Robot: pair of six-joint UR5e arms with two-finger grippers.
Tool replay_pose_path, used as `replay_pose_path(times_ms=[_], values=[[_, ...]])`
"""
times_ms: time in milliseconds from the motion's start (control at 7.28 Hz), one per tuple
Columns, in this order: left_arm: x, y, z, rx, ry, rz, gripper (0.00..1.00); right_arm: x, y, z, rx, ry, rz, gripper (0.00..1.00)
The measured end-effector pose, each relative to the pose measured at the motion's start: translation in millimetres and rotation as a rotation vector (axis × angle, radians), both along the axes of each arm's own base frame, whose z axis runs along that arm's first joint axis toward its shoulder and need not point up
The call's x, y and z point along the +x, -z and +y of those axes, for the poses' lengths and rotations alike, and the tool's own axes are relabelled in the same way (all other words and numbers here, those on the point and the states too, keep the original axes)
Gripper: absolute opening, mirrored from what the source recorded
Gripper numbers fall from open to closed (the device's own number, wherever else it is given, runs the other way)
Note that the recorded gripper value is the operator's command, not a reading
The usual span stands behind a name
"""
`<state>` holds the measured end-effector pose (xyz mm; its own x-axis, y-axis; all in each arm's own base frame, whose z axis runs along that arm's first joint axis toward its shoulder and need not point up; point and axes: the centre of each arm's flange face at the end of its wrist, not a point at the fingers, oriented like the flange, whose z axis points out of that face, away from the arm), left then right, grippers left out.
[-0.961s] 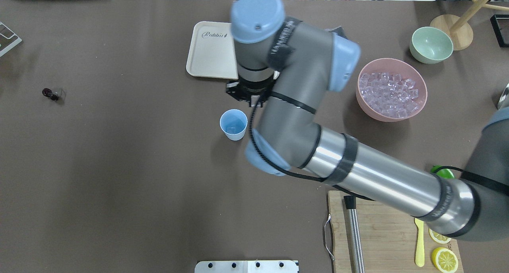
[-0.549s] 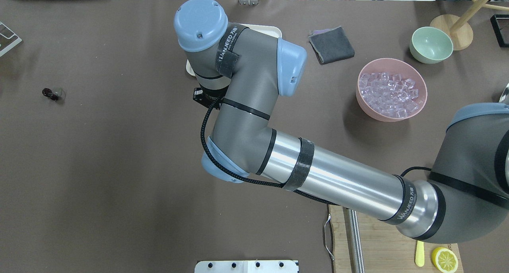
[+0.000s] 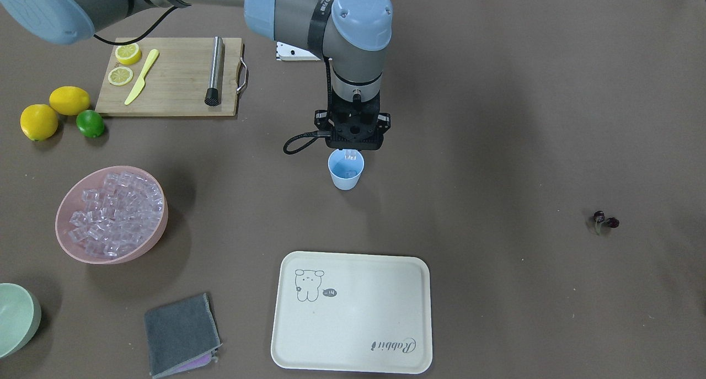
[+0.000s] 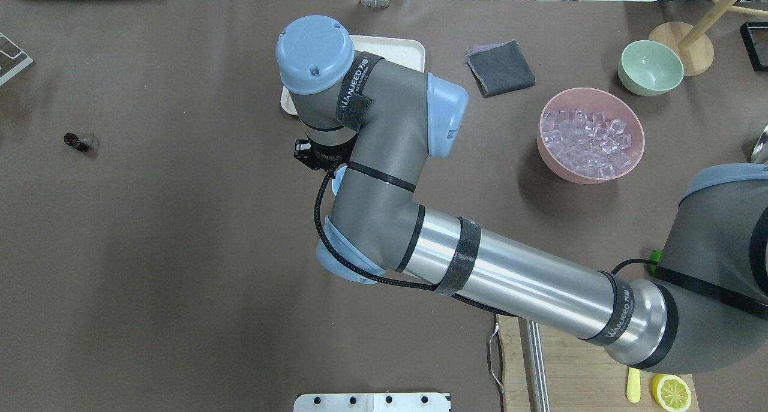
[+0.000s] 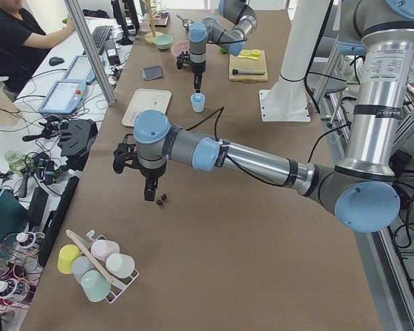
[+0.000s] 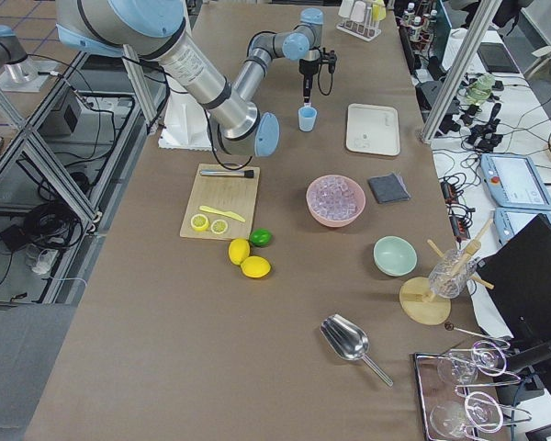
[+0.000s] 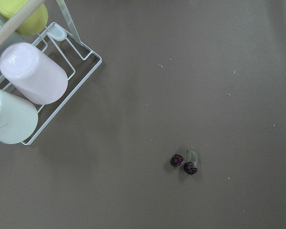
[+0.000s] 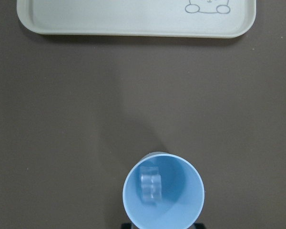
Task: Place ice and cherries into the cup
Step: 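Carry the ice cube to the light-blue cup and release it inside, then return the right gripper to the pink ice bowl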
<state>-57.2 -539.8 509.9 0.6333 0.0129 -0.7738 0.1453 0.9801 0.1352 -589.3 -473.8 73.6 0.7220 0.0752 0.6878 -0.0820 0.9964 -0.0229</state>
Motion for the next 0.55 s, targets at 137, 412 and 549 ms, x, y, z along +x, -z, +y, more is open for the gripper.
replay_pose_path(times_ms=[137,412,549], values=[[0,0,0,0.0,0.0,0.0,0.98,6,-6,4,0.006,0.0,-0.005,1.0],[0,0,1,0.001,-0.001,0.001,0.98,44,-43,17,0.048,0.016,-0.015,0.99],[0,1,2,0.002,-0.001,0.001,0.98,74,-78,14,0.087,0.038,0.002,0.99]])
